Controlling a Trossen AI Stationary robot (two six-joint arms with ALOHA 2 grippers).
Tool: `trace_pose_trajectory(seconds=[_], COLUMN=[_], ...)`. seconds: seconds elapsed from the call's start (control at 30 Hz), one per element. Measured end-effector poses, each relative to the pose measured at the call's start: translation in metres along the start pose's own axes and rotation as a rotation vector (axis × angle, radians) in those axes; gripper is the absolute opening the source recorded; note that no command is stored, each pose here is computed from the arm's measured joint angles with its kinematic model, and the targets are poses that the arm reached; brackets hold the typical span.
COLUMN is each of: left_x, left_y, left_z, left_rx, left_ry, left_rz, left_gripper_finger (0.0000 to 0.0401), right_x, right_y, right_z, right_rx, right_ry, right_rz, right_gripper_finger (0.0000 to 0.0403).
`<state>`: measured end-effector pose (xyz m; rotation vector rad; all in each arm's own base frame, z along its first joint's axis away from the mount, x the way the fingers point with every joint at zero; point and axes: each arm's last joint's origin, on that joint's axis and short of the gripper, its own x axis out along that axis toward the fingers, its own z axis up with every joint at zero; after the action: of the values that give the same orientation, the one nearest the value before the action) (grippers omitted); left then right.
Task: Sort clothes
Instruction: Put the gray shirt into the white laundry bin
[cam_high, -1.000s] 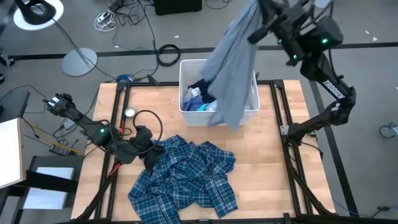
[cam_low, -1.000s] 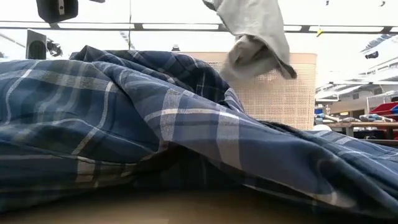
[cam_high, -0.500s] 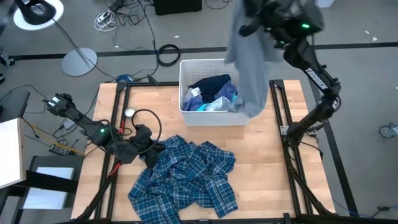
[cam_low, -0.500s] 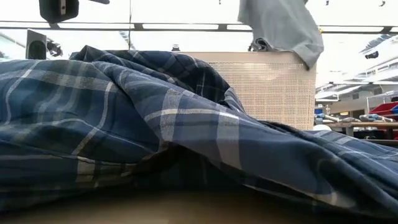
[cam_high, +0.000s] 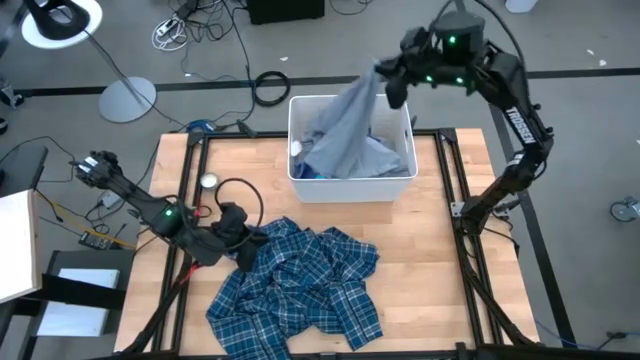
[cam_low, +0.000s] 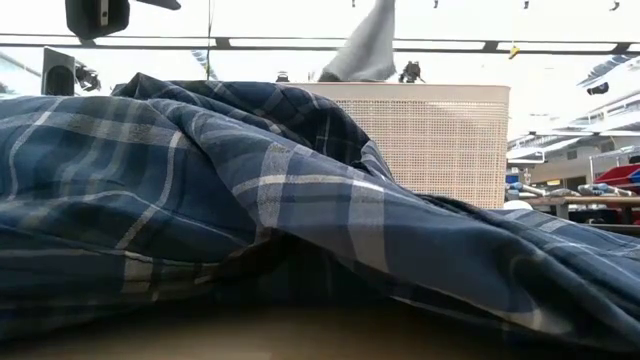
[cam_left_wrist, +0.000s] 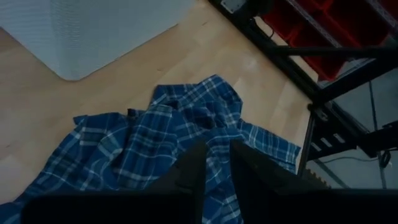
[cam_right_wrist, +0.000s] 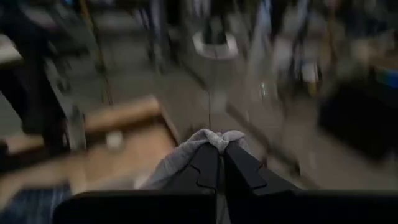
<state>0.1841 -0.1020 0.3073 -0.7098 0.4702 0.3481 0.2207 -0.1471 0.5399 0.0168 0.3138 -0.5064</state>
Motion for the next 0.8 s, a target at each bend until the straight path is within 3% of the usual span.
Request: trace_pose_trajectory(seconds=[0.13,0.4,0.53,0.8], left_x=[0.009,0.02,0.021,0.021], left_y=[-0.003,-0.01,-0.012,-0.018], left_z=[-0.006,-0.013,-0.012,-0.011], left_rx=[0.021,0.017,0.002,-0.059], left_ry=[0.018,0.027,0.021,0.014], left_rz=[0.022,0.011,-0.01,-0.064], left_gripper_finger=[0.0076,0.0076,0.0076,0.0076], right_x=[0.01,0.107,0.156,0.233], right_y=[0.001,0.02,0.024,0.029], right_z=[-0.025,-0.092,-0.134,-0.223], right_rx=[0.12,0.195,0.292,0.319], right_ry=[0.223,0.594,0.777,1.079], right_rz=[-0.015,0.122,0.054,0.026], right_gripper_finger=[0.0006,0.0021,0.0059,0.0169])
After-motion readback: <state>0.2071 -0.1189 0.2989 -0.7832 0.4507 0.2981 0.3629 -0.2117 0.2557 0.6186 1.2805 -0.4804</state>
